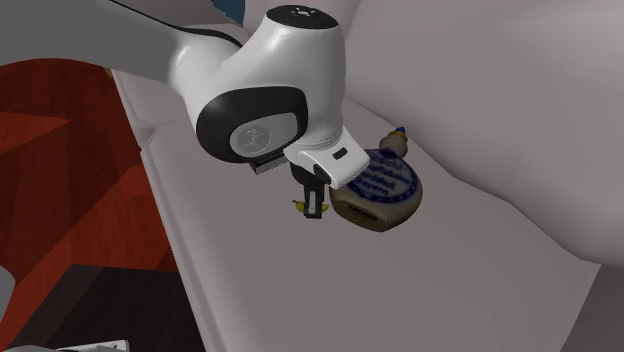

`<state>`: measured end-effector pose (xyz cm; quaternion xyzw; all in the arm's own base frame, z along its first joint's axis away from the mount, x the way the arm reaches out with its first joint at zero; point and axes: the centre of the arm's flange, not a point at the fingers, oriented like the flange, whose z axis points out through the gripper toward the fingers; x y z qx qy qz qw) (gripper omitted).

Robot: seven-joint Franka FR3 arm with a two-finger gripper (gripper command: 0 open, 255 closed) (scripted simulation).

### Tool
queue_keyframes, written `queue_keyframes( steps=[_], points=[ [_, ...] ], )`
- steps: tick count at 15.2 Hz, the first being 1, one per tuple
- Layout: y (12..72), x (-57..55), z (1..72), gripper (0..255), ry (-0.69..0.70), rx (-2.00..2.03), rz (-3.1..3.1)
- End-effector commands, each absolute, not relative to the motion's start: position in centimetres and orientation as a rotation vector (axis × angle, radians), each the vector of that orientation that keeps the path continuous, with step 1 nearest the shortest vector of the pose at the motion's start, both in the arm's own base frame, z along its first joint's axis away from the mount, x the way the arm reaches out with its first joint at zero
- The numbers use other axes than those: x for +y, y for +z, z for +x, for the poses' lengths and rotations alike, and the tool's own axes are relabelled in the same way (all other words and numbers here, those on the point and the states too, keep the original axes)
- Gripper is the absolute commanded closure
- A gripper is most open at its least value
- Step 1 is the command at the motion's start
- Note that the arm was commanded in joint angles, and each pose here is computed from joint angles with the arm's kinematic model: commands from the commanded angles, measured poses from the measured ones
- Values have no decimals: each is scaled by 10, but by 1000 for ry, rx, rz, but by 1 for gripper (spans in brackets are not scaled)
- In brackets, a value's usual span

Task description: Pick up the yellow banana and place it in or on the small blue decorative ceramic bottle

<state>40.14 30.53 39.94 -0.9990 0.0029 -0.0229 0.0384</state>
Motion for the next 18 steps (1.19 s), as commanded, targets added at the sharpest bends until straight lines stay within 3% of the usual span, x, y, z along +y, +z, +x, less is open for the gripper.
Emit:
queue_keyframes(
  steps=[1, 8, 18],
  points=[
    [399, 305, 401, 255, -70, 9, -3064],
    [399, 305, 401, 255, -70, 9, -3064],
    [452, 305, 401, 255, -70, 9, -3064]
  ],
)
